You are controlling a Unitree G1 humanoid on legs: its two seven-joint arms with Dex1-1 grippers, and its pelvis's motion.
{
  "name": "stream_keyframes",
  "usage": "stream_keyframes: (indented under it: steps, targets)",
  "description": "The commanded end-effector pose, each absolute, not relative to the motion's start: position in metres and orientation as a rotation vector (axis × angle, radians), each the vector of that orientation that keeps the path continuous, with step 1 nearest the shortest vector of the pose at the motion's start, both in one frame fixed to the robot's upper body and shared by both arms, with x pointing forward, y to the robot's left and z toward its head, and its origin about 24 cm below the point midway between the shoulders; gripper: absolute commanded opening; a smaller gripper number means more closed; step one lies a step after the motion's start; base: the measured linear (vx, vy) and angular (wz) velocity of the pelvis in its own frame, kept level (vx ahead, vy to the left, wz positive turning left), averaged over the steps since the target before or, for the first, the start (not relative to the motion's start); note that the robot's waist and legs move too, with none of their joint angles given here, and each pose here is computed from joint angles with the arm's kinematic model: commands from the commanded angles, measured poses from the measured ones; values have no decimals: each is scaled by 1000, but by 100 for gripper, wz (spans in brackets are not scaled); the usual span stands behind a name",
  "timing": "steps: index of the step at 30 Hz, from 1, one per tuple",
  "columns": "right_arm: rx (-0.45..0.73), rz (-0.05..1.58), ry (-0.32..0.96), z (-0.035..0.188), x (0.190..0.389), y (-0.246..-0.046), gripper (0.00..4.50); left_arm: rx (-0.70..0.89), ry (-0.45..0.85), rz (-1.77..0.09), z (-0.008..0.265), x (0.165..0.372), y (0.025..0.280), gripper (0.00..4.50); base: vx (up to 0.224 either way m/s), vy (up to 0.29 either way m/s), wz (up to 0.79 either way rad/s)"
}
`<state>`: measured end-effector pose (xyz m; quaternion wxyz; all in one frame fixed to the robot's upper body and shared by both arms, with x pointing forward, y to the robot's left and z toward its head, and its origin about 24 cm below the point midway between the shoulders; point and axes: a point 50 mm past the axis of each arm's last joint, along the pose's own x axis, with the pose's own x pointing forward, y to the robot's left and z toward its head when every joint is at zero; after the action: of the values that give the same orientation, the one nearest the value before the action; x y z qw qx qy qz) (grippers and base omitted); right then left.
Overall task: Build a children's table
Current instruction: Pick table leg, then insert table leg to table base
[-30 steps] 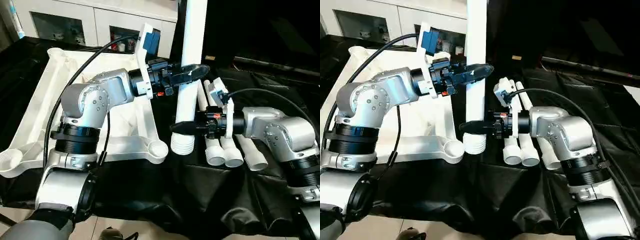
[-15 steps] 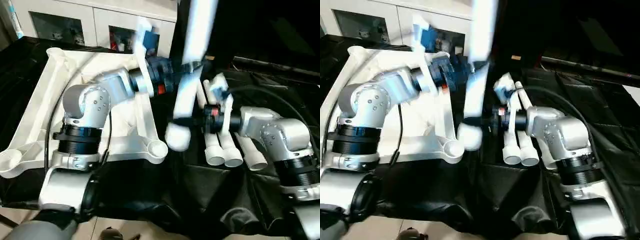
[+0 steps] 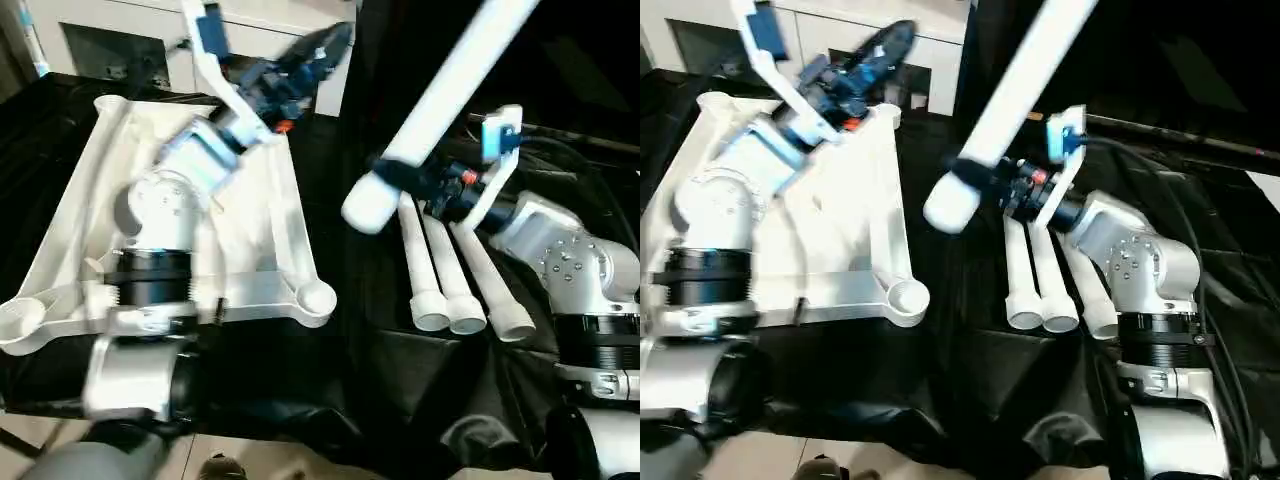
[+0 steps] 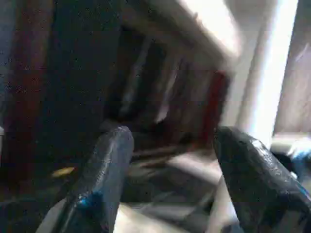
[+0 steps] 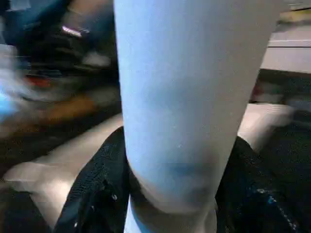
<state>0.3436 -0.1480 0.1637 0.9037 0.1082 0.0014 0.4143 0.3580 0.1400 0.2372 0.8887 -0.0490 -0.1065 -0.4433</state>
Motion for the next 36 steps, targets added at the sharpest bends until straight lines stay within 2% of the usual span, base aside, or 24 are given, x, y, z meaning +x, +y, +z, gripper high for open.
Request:
stream_keyframes:
  steps: [1,5,7,8,12,14,19,21,26,36]
  targets:
    - [162,754,20,153,347,-154,189,140,-152,-922,221,357,148,313,0,0,0]
    - [161,768,27,148,345,-156,189,305,-25,-1027,199,342,164,313,0,0,0]
    - [217,835,17,148,339,-150,189,369,146,-1152,172,323,173,313,0,0,0]
    - [217,835,17,148,339,-150,189,369,146,-1152,172,323,173,313,0,0,0]
    - [209,928,85,133,331,-139,189,491,313,-1236,140,308,178,313,0,0,0]
    - [203,946,100,130,329,-137,189,518,355,-1260,131,307,179,313,0,0,0]
    - [226,954,92,129,325,-133,189,547,398,-1249,117,312,181,313,0,0,0]
    - [225,947,95,128,325,-132,189,533,427,-1254,114,311,182,284,0,0,0]
    - [218,956,105,126,323,-127,189,553,508,-1286,103,305,184,247,0,0,0]
    - [212,955,114,124,322,-125,189,600,563,-1281,91,303,190,162,0,0,0]
